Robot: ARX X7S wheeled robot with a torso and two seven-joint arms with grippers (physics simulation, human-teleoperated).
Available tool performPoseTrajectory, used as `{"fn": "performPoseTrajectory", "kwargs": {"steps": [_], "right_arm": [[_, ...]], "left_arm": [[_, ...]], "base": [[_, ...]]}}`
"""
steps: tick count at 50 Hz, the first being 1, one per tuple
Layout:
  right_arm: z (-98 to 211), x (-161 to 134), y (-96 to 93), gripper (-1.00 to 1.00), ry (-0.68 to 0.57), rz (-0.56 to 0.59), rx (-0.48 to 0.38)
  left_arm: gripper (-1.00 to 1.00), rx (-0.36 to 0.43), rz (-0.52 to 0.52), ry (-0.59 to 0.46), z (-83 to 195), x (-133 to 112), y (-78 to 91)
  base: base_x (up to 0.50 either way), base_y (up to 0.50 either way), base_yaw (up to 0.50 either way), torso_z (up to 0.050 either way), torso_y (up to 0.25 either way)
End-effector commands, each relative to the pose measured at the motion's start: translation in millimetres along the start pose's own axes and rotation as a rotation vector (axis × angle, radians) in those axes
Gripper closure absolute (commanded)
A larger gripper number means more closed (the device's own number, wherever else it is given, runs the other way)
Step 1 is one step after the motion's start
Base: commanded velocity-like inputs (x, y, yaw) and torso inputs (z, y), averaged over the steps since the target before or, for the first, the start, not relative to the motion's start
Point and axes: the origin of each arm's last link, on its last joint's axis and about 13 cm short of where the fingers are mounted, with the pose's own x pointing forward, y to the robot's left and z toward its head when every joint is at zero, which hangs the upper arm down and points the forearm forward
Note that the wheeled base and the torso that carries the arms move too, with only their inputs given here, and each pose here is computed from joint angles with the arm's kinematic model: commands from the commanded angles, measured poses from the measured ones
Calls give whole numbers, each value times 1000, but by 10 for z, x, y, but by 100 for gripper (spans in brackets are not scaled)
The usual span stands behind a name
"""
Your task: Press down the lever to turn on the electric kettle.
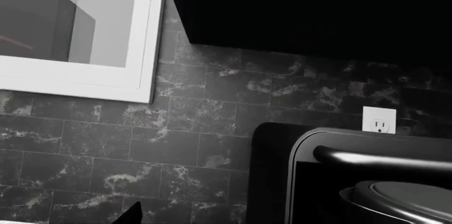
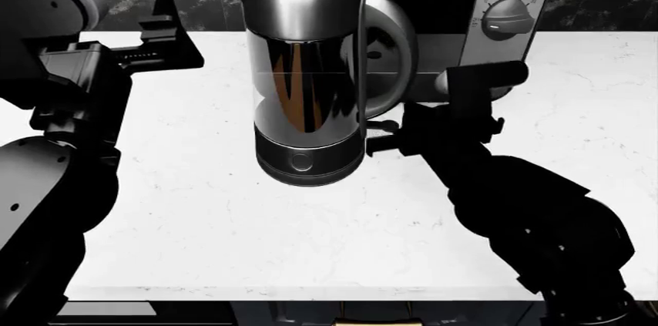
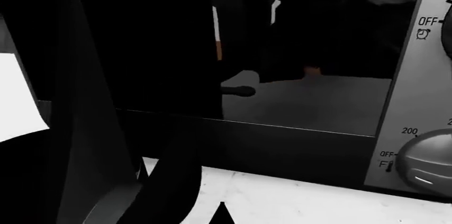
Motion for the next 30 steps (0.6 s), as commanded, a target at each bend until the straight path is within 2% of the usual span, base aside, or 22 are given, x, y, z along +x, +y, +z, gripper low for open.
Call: {"fn": "performPoseTrajectory", "kwargs": {"steps": [1,19,30], "right_arm": [[-30,4,68,100,29,62,49],[84,29,61,100,-20,47,51],[-3,66,45,100,37,27,22]], "left_arm": [[-100,-2,1,3,-15,-3,4],[-100,-10,2,-3,-18,-21,3],[-100,-9,2,-3,-30,-2,-4]], "base": [[0,0,0,0,0],[0,0,0,0,0],[0,0,0,0,0]]}}
